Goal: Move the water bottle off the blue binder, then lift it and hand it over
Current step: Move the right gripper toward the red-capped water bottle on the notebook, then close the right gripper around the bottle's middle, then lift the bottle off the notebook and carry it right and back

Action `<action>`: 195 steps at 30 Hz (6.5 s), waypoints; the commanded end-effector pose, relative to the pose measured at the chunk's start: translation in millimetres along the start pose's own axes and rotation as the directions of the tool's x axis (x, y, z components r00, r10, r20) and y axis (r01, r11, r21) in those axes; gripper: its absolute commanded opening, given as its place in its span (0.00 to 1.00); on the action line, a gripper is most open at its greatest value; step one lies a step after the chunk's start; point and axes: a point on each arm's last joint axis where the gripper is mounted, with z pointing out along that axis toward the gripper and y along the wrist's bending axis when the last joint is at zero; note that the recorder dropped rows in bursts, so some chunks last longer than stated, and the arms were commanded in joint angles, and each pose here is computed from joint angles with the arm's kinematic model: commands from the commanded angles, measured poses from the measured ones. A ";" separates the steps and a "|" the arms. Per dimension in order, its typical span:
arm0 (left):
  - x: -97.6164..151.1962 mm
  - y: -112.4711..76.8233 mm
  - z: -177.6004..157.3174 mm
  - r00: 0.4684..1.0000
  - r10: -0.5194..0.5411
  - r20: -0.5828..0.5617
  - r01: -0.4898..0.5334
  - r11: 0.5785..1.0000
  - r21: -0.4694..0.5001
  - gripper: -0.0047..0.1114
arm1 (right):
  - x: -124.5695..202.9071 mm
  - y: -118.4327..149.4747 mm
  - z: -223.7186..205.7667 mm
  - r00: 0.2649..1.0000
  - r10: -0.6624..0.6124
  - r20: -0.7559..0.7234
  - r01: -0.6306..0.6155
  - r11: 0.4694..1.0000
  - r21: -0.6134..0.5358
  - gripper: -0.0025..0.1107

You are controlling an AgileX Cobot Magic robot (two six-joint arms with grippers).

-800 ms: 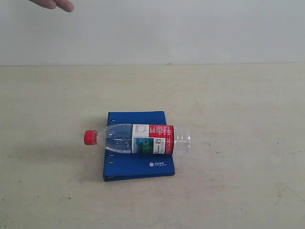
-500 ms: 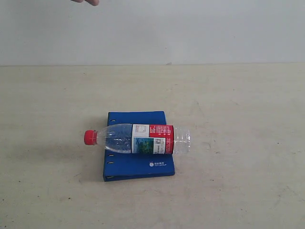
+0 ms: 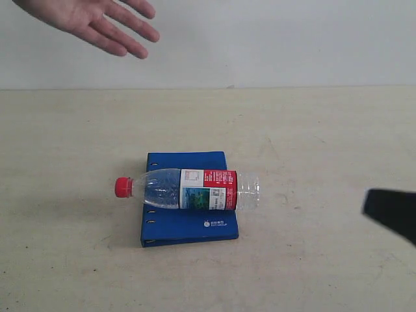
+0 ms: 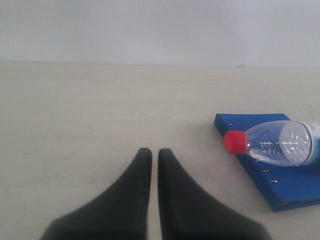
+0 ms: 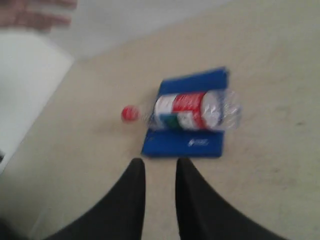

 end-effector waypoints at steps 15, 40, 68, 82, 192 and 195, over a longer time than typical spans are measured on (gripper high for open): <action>-2.0 -0.1 -0.3 1.000 -0.015 0.020 0.015 1.000 0.001 0.08 | -46.2 61.7 222.9 0.569 -0.806 -0.163 0.744 0.589 -0.315 0.49; -2.0 -0.1 -0.3 1.000 -0.015 0.020 0.015 1.000 0.001 0.08 | 55.5 78.1 363.4 0.179 -0.962 -0.206 0.926 0.235 -0.296 0.49; -2.0 -0.1 -0.3 1.000 -0.015 0.020 0.015 1.000 0.001 0.08 | 27.6 31.8 378.0 0.235 -0.844 -0.481 0.964 0.142 0.223 0.07; -2.0 -0.1 -0.3 1.000 -0.015 0.020 0.015 1.000 0.001 0.08 | -98.0 72.8 302.3 0.510 -0.820 -0.261 0.845 0.420 0.331 0.02; -2.0 -0.1 -0.3 1.000 -0.015 0.020 0.015 1.000 0.001 0.08 | -131.6 -131.3 431.2 0.798 -0.285 -0.531 0.496 0.812 0.309 0.02; -2.0 -0.1 -0.3 1.000 -0.015 0.020 0.015 1.000 0.001 0.08 | -149.5 -135.9 422.5 0.831 -0.284 -0.478 0.449 0.851 0.274 0.02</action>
